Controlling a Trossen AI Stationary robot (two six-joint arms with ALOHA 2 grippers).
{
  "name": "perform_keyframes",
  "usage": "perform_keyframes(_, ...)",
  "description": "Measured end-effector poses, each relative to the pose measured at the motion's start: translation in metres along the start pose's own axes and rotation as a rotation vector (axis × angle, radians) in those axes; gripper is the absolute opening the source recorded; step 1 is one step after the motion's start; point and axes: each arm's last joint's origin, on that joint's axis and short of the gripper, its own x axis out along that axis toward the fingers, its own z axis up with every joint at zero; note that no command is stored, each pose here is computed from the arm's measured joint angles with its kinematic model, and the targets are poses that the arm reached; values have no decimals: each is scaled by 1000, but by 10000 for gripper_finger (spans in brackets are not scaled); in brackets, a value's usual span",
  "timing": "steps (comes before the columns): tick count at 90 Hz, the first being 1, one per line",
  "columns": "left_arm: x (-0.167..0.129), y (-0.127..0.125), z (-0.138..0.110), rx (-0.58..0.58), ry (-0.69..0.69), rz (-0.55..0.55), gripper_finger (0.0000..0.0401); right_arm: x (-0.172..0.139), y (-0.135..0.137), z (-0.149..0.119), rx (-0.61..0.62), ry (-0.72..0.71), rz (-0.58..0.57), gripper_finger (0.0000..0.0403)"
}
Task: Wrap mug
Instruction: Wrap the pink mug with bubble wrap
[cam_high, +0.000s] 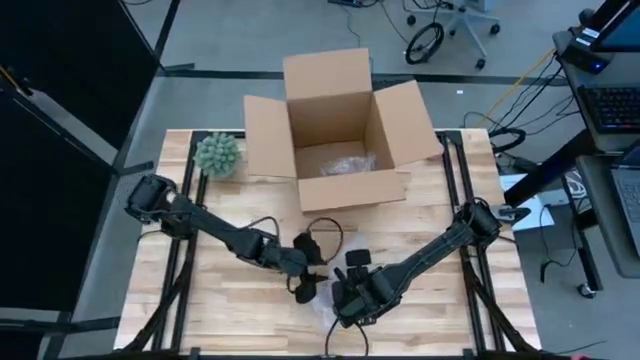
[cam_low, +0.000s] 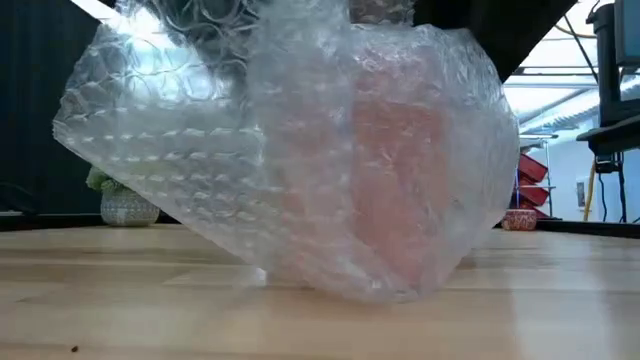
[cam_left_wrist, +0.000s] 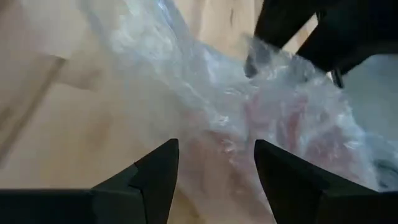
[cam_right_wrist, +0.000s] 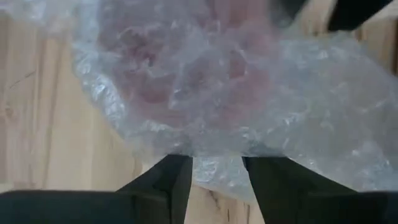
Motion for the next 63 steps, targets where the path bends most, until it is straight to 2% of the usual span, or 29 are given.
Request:
perform_keyframes(15,17,-7,-3,49,28,8,199,0,0,1,9,-9,1,134)
perform_keyframes(37,43,5,-20,34,128,86,199,0,3,7,7,-72,35,134)
perform_keyframes(46,46,6,-22,31,137,92,199,0,3,6,-7,-57,28,134)
perform_keyframes(63,46,3,-20,64,132,79,199,-31,-5,1,-3,-109,64,134)
